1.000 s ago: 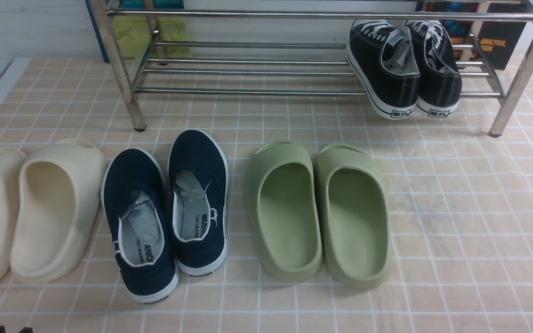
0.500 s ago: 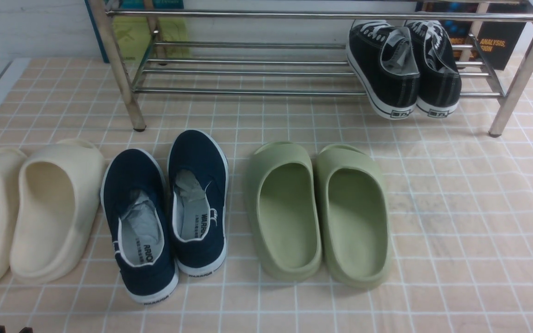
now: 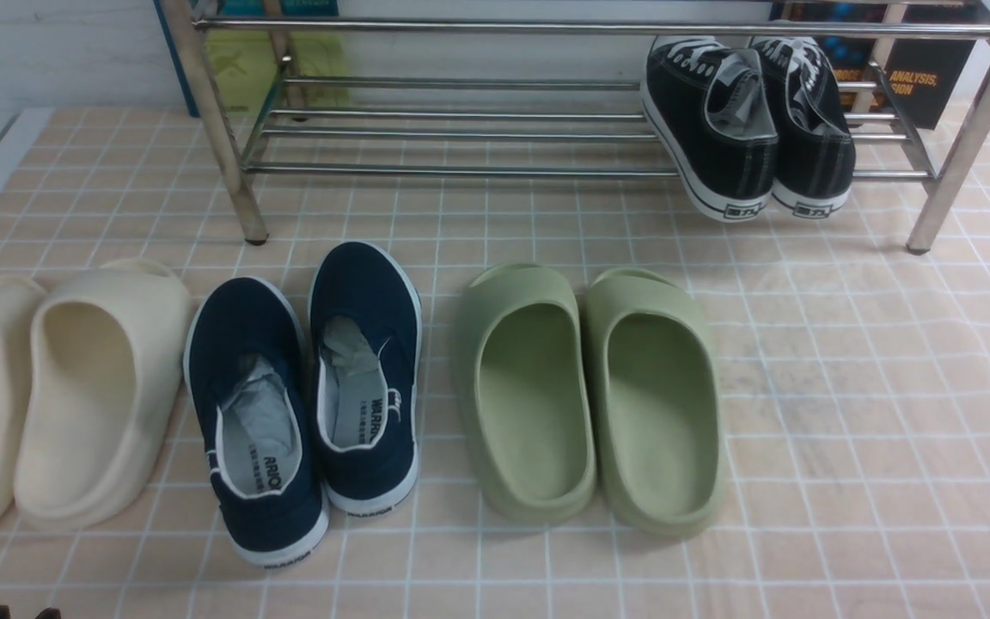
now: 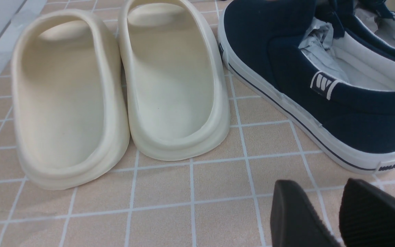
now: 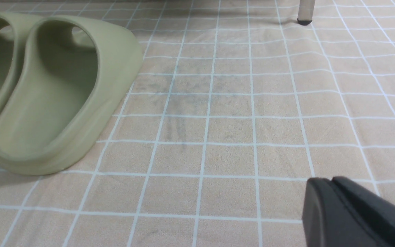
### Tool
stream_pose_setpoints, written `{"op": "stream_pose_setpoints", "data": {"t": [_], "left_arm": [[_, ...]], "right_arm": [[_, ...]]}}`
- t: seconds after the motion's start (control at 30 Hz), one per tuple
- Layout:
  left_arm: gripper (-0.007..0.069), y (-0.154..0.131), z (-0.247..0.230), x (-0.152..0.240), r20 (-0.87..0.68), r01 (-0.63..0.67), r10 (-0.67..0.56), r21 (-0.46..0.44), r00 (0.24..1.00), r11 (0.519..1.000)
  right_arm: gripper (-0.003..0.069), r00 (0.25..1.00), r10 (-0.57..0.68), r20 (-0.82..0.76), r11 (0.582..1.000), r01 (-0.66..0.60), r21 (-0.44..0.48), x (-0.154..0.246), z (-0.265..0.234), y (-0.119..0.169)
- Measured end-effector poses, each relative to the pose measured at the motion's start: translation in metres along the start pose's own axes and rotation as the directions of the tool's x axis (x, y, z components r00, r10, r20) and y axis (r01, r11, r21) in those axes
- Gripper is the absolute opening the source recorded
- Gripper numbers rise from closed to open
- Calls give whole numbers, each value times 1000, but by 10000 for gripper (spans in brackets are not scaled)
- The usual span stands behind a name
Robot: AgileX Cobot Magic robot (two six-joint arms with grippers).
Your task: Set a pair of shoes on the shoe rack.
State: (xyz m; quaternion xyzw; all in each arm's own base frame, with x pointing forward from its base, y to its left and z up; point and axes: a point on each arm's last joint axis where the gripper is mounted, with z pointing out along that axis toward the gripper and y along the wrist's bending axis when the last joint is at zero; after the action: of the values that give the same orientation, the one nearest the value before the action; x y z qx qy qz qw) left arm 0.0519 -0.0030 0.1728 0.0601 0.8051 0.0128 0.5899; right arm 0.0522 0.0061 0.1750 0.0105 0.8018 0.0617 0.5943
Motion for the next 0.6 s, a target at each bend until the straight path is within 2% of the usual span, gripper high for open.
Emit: {"op": "stream_pose_setpoints", "data": {"t": [0.6], "left_arm": [[240,0,0,0,0,0,0,0,1000,1000]], "right_arm": [[50,1000,0,0,1000,0,0,0,0,0]]}}
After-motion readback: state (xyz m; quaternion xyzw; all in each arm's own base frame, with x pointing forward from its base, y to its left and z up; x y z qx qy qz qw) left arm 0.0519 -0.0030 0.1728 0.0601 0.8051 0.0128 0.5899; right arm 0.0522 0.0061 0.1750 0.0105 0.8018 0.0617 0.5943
